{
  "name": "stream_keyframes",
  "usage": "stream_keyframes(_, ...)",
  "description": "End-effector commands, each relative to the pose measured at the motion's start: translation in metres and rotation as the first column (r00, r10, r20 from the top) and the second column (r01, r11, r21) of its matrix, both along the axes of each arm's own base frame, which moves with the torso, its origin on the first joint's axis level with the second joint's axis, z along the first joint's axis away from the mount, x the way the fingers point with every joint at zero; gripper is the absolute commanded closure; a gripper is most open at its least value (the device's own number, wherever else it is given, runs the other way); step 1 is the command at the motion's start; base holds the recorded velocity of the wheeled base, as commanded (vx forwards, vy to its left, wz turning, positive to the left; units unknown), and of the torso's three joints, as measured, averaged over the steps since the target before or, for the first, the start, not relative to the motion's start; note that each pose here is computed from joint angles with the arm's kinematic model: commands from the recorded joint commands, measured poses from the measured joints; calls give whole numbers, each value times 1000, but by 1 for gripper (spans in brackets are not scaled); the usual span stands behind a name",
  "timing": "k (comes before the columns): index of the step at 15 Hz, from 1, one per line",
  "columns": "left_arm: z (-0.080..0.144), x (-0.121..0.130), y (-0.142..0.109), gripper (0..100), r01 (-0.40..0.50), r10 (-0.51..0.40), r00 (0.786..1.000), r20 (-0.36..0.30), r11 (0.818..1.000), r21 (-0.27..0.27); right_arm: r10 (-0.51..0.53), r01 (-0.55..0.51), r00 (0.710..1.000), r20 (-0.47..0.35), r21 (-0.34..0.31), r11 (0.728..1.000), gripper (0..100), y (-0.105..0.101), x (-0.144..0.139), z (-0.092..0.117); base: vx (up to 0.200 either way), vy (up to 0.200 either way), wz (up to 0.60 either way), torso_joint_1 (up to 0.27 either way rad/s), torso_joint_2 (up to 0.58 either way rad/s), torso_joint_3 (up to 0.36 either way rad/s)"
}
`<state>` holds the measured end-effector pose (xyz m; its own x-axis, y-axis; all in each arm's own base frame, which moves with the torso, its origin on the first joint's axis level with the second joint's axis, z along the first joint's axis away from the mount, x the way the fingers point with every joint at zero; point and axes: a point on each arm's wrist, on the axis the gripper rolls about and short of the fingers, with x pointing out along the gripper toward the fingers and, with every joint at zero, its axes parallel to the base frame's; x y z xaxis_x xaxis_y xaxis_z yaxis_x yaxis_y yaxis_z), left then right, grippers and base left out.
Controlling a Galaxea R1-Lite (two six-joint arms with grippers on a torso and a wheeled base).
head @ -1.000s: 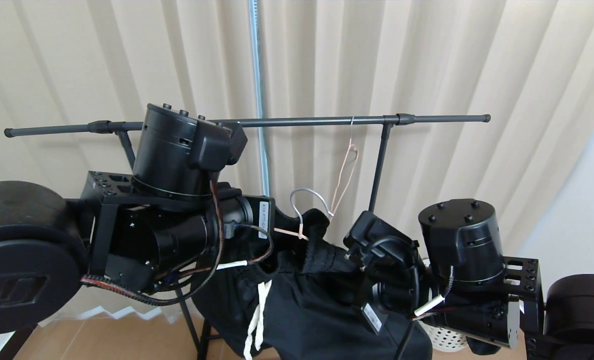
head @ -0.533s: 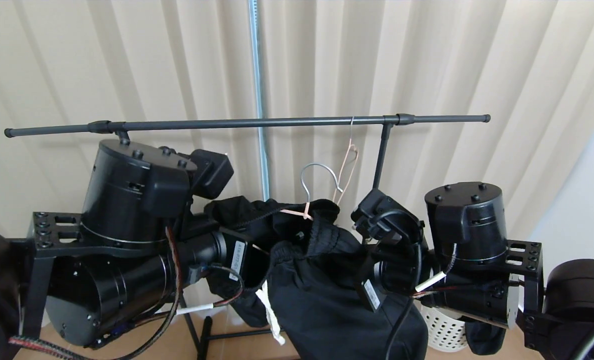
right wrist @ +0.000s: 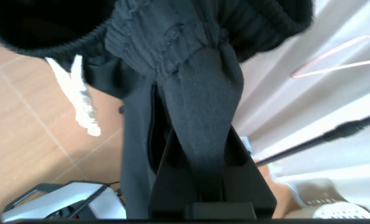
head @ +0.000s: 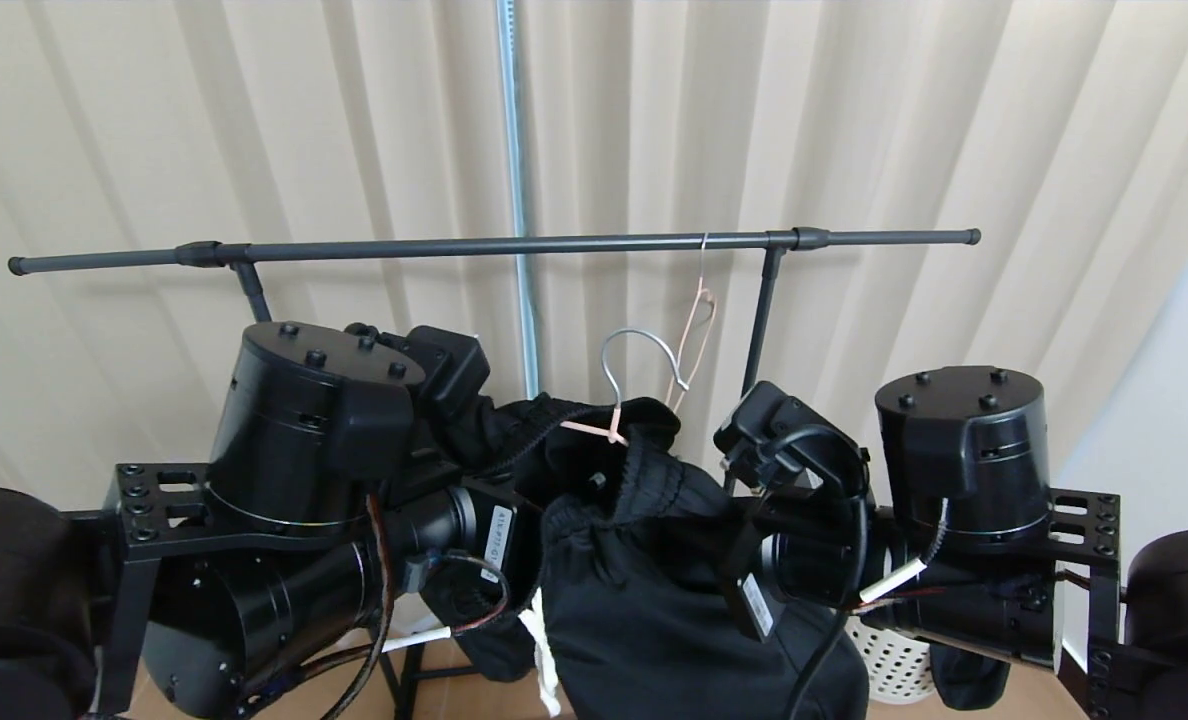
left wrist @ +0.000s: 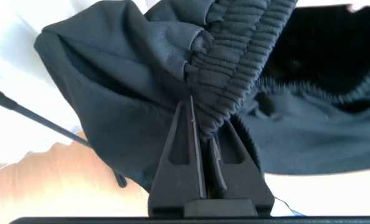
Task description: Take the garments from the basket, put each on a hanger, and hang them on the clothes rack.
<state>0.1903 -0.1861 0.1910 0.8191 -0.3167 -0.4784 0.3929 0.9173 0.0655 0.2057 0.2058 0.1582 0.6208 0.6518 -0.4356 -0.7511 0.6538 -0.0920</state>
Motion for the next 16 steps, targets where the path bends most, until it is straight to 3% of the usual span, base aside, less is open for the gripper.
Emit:
stream_keyframes(1,-8,4,-6,100,4,-3,1000,-15,1000,14,9,-9,1000,8,9,1000,100,-2,-4,4,0,0,0,0,0,0)
stream_keyframes(2,-9,3,-6,0,6,-6,1000,-15,1000,16,12,-12,1000,6,9,1000,100,-2,-4,3,0,0,0,0,0,0)
stream_keyframes(9,-3,-16,-13,0,76,-76,997,6,997,-29,38,-38,999,-8,13,999,100,-2,-5,1,0,0,0,0,0,0)
stream_keyframes(12,2,-25,0,0,74,-73,997,23,996,-42,19,-19,1000,-8,18,1000,100,-6,2,1,0,0,0,0,0,0)
stream_keyframes(16,10,-34,30,0,34,-30,998,54,997,-66,70,-68,997,-32,60,996,100,-25,18,-2,0,0,0,0,0,0)
